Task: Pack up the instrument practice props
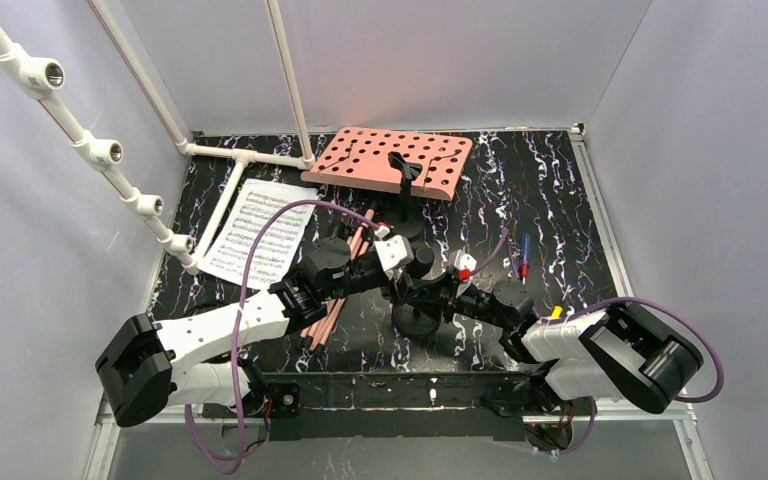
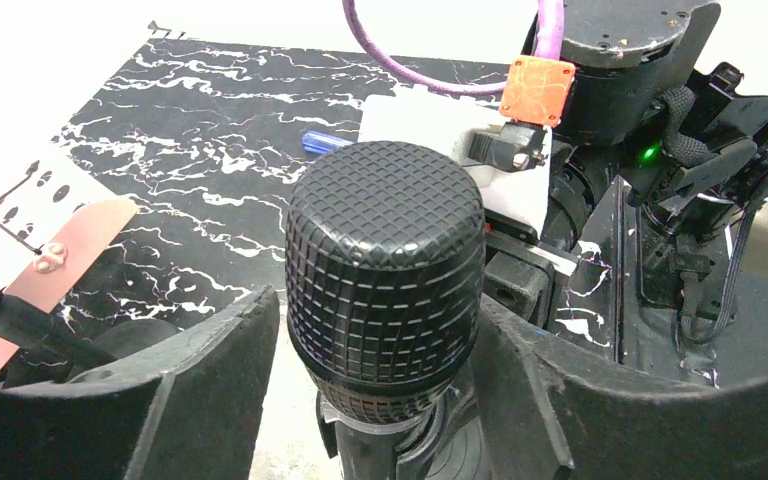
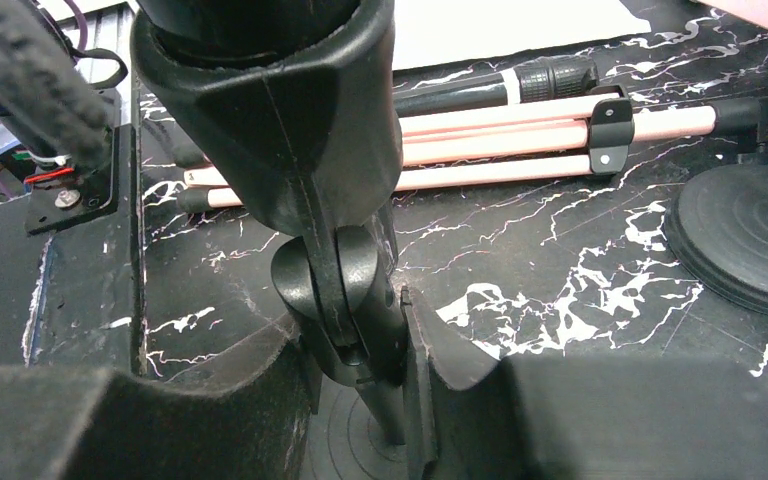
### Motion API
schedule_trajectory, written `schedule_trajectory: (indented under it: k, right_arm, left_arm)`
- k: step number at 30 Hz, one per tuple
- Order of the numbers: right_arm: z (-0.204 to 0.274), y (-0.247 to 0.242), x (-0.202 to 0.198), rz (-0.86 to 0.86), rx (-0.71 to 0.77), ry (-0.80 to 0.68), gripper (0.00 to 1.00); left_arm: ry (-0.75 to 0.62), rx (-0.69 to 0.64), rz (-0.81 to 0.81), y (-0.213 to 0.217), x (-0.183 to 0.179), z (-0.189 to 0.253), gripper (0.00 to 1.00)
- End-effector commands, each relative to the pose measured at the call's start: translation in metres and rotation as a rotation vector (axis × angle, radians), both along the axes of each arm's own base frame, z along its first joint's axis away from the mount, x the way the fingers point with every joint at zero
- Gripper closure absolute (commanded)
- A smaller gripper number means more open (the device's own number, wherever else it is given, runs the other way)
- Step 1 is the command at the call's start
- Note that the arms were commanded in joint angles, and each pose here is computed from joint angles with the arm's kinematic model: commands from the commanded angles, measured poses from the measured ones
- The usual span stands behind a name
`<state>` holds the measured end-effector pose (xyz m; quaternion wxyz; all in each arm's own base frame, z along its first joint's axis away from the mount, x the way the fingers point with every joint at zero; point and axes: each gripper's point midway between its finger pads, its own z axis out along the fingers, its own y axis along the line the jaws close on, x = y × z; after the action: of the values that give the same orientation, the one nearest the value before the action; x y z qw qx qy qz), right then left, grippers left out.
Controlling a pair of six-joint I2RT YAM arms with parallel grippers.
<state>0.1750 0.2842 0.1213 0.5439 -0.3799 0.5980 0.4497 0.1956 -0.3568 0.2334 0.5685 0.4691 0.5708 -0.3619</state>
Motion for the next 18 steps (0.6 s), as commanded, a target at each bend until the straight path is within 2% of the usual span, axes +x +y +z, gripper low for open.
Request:
schedule_trajectory:
  k: [1,10,15,18]
  right_arm:
    - [-0.008,0.001,-0.008,0.020,-0.010,0.007,0.99]
    - [-0.008,0.002,-0.010,0.028,-0.012,0.005,0.99]
    - [-0.014,0.003,-0.011,0.034,-0.025,0.014,0.99]
    - [-0.016,0.004,-0.012,0.038,-0.031,0.020,0.99]
  left_arm:
    - [-0.052,-0.050,0.014,0.001,0.001,0.017,0.38]
    - [-0.036,-0.035,0.031,0.002,0.004,0.004,0.46]
    - [-0.030,-0.050,0.013,-0.003,0.003,0.011,0.63]
    - [-0.035,-0.080,-0.001,-0.004,0.000,0.025,0.77]
